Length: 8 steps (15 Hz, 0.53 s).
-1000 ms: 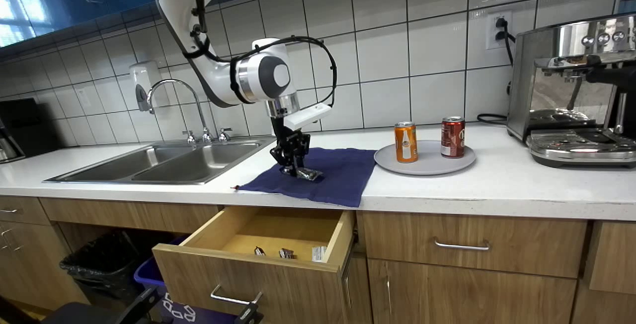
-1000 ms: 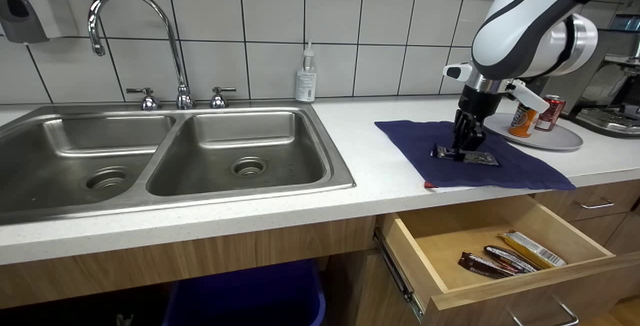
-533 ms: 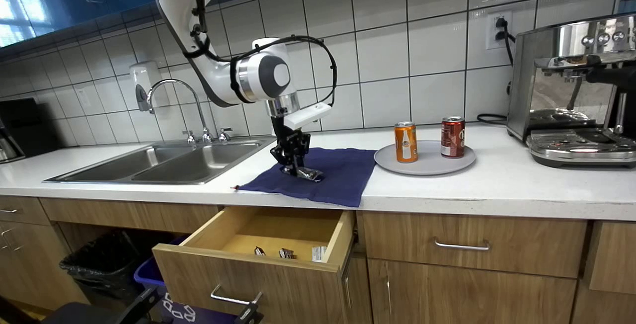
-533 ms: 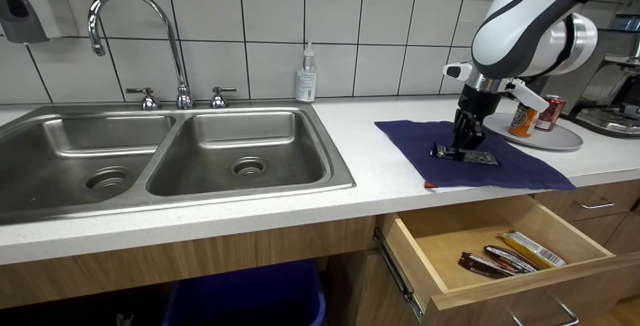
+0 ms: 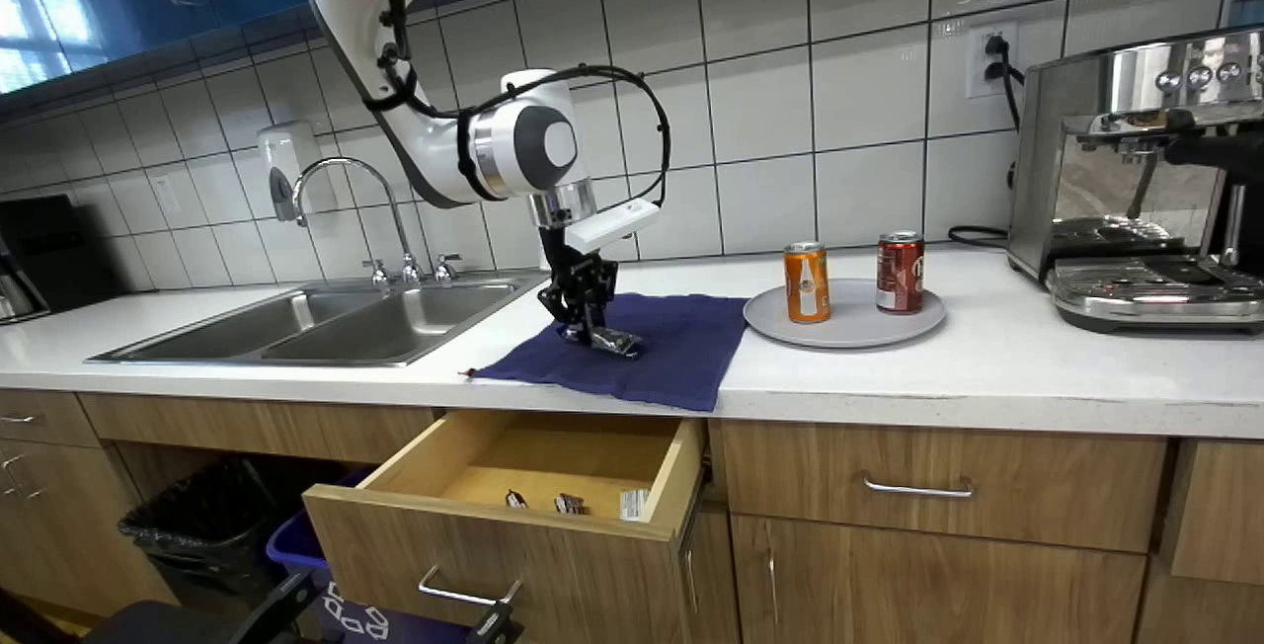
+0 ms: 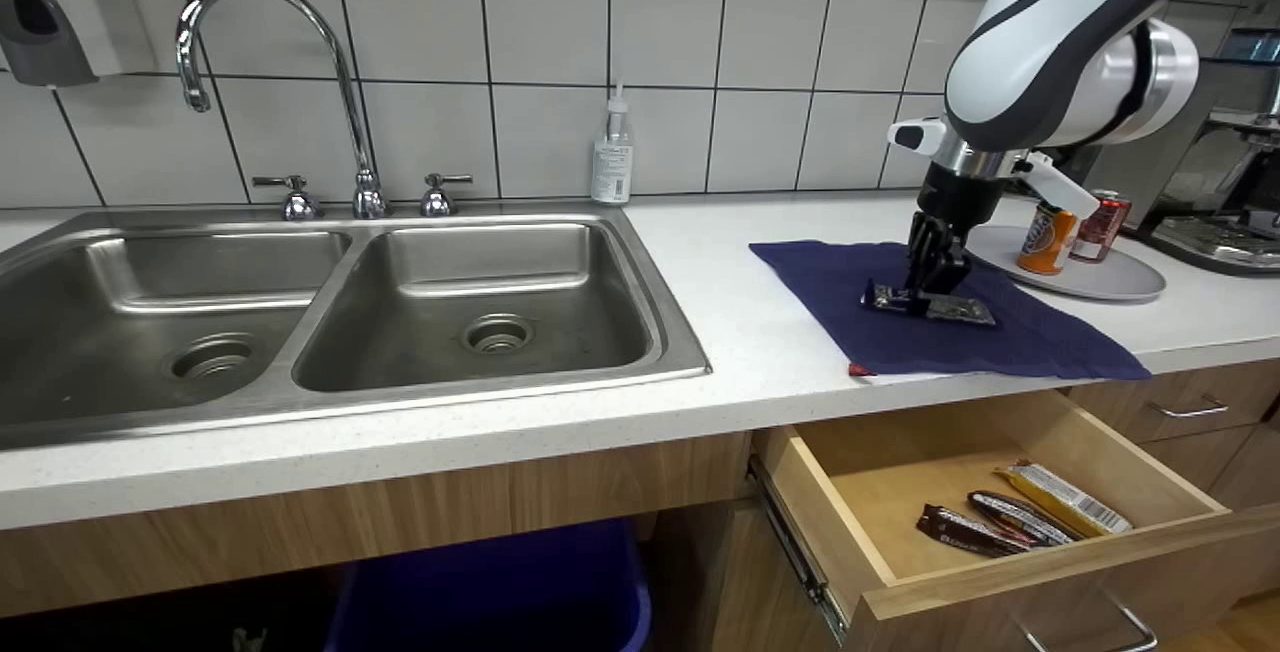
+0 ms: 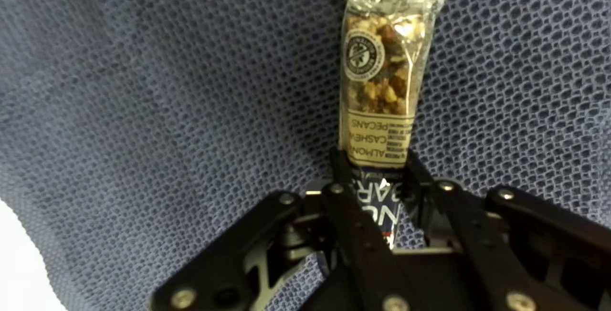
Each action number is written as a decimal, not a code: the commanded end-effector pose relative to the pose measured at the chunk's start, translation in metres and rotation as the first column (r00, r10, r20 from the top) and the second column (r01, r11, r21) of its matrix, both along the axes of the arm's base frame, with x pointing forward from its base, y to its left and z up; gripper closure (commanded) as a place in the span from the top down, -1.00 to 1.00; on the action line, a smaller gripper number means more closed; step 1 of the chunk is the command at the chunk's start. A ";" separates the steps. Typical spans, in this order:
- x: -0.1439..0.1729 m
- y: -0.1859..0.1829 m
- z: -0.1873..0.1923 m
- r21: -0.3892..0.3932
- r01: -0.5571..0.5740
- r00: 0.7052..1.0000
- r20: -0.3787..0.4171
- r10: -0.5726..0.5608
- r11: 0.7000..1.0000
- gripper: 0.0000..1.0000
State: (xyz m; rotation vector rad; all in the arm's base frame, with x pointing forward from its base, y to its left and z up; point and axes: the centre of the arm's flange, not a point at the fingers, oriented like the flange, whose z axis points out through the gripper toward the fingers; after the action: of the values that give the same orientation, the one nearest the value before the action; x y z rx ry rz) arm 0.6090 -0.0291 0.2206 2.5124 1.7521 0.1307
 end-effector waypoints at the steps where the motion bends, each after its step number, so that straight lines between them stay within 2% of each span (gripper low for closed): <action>1: -0.012 -0.004 0.014 0.007 -0.003 1.000 0.017 0.003 1.000 -0.85; 8: -0.039 -0.006 0.015 0.008 -0.011 1.000 0.008 0.011 1.000 -0.85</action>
State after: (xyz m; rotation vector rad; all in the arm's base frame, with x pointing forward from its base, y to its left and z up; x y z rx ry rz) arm 0.5932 -0.0307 0.2216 2.5187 1.7513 0.1180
